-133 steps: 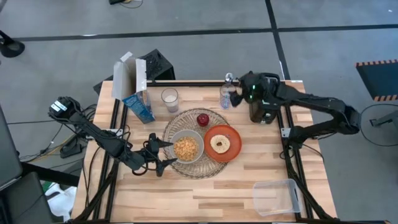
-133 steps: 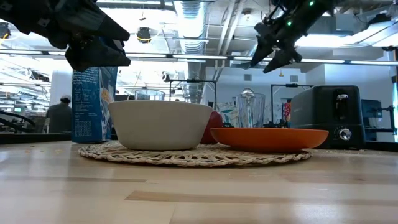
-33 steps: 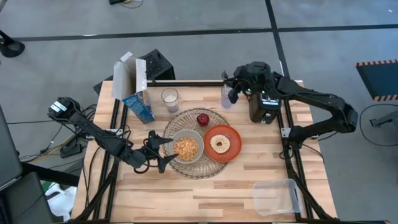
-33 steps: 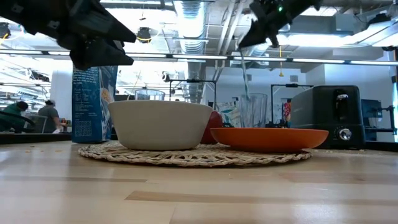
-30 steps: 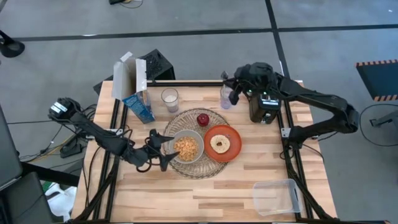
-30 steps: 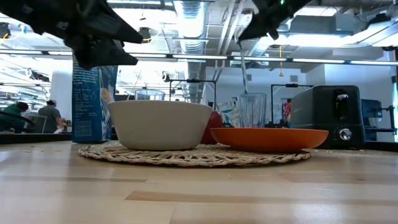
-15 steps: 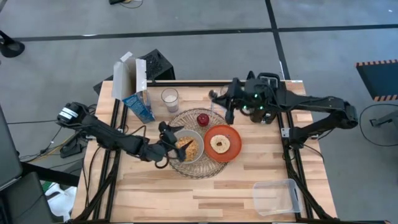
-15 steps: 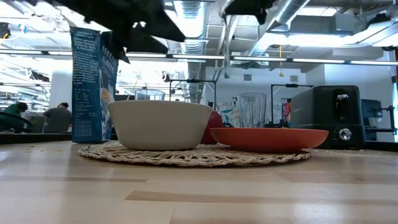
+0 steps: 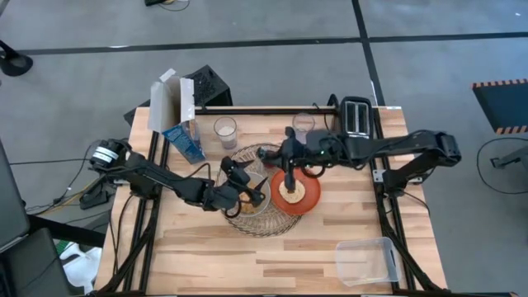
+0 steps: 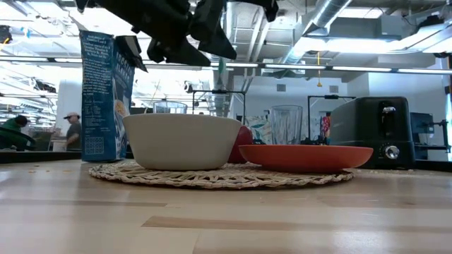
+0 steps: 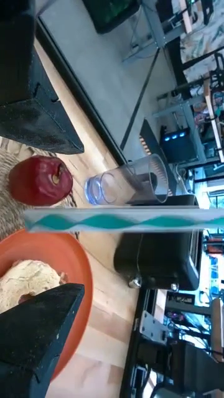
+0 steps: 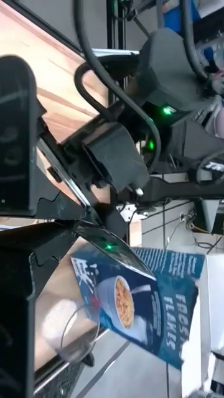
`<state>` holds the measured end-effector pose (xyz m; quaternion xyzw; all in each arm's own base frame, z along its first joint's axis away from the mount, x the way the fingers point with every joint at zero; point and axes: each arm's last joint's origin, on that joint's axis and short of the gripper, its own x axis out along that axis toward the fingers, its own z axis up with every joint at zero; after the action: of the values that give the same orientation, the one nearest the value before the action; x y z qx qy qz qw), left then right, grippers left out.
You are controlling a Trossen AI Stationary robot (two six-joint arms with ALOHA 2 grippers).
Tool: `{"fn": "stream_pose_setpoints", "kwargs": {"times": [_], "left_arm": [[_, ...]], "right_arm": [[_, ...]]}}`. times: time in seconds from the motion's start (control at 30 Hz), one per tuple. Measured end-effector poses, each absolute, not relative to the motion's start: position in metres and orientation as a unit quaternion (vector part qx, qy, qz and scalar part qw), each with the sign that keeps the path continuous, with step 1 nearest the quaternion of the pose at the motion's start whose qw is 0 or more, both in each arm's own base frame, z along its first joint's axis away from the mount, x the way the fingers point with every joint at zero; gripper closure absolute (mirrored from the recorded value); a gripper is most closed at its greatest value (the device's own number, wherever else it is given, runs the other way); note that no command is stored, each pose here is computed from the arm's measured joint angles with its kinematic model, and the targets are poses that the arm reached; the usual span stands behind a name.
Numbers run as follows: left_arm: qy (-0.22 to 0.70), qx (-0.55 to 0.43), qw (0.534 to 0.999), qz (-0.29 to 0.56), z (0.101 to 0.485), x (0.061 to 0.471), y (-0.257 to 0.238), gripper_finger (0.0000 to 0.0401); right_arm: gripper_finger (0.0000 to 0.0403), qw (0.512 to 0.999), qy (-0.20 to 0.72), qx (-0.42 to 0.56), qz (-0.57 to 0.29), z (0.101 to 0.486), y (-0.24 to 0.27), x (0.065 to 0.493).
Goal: Arrange a breakfast setting
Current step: Put the blue patterned spoon on the brown placemat to left side of the white bowl
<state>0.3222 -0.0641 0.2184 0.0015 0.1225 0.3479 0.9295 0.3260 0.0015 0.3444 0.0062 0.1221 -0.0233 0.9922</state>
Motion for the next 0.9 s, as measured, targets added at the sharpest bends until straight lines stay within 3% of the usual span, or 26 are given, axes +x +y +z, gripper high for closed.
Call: {"fn": "stream_pose_setpoints", "kwargs": {"times": [0.27,0.37,0.9], "left_arm": [[0.119,0.013,0.922,0.367,0.2198,0.3218,-0.0631,0.0060],[0.119,0.013,0.923,0.367,0.2199,0.3218,-0.0632,0.0078],[0.117,0.031,0.928,0.353,0.2231,0.3234,-0.0636,0.0328]], "right_arm": [[0.0370,0.993,0.119,0.004,-0.013,0.3429,0.0084,0.3287],[0.0370,0.994,0.110,0.004,-0.011,0.3445,0.0095,0.3290],[0.0370,0.994,0.108,0.008,-0.011,0.3449,0.0094,0.3290]]}}
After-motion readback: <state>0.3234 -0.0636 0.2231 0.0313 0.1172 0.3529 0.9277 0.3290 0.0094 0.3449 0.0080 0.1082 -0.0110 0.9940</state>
